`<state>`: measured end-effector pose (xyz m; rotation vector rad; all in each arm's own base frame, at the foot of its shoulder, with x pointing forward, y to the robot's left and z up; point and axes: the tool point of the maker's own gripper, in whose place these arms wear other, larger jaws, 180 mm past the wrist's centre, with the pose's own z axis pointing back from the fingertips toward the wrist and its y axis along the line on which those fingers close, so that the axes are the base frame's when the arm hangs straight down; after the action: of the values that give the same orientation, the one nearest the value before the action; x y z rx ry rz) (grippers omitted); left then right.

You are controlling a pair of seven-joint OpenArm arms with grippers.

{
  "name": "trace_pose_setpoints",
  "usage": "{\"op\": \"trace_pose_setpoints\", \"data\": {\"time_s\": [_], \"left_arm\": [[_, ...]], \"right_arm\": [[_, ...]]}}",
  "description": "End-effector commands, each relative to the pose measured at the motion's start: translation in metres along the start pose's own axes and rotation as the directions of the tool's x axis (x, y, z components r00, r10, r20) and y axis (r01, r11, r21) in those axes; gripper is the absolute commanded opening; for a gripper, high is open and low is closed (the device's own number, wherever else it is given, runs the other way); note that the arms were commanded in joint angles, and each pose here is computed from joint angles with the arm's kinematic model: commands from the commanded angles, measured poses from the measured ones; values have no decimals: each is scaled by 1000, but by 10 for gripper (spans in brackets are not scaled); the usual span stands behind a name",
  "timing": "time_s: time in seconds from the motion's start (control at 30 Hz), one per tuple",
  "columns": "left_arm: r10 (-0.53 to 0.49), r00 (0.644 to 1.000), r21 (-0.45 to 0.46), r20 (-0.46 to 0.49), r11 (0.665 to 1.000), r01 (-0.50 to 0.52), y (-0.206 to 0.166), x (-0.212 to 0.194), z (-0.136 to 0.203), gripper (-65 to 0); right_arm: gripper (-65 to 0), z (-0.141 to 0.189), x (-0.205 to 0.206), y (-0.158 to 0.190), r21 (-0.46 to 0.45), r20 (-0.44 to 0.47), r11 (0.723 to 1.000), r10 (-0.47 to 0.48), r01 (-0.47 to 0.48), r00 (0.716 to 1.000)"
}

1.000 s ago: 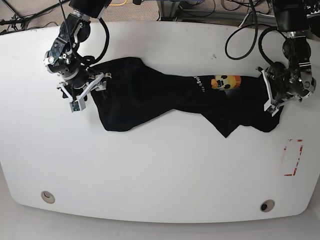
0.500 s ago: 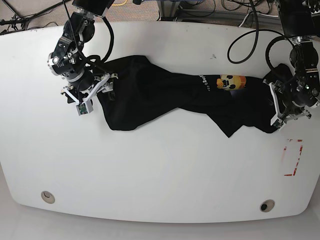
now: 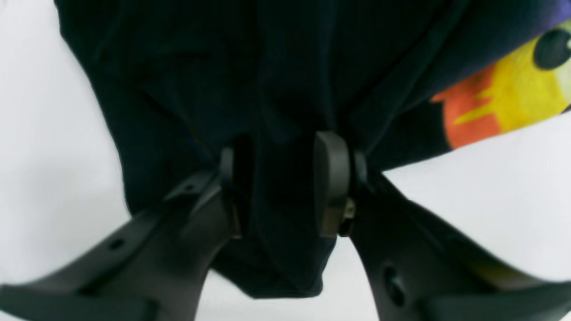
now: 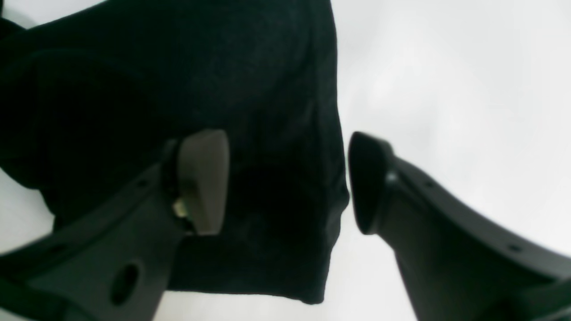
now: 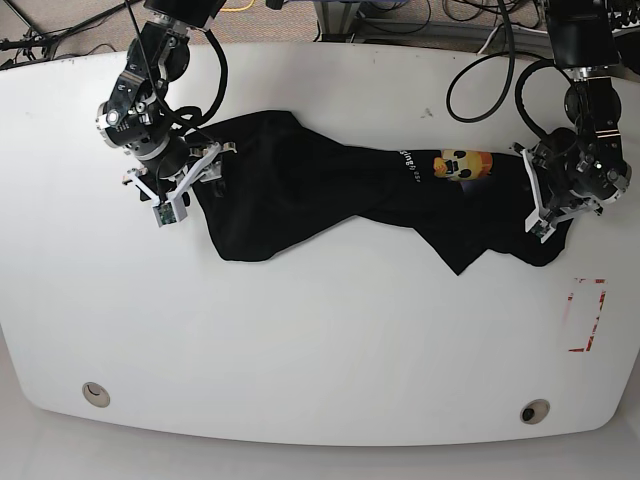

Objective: Fold the T-shirt properly
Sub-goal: 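Stretch the shirt between both grippers, right gripper shifting along its edge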

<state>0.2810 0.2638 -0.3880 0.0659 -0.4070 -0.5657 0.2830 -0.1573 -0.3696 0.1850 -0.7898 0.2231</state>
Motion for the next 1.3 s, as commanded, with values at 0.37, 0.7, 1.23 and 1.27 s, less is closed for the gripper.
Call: {"op": "trace_pose_setpoints", "data": {"time_s": [0.37,0.7,1.23,1.27], "left_arm": [[-12,999,114,-38,993,16,42,-2,25,-438],[0,999,231,54,973,-12,74,12,63,-413],[96,991,214,95,970,-115,87,2,65,-458],[96,991,211,91,971,-113,86,1,64,-464]], "right_arm": [[-296,-8,13,-4,13,26,1000,-15,14,1000],[-184,-39,15,-1,73,1,993,-90,90,996],[-170,-36,27,-4,63,32,995,-76,74,997],[-170,-36,27,-5,62,32,995,-76,74,997]]}}
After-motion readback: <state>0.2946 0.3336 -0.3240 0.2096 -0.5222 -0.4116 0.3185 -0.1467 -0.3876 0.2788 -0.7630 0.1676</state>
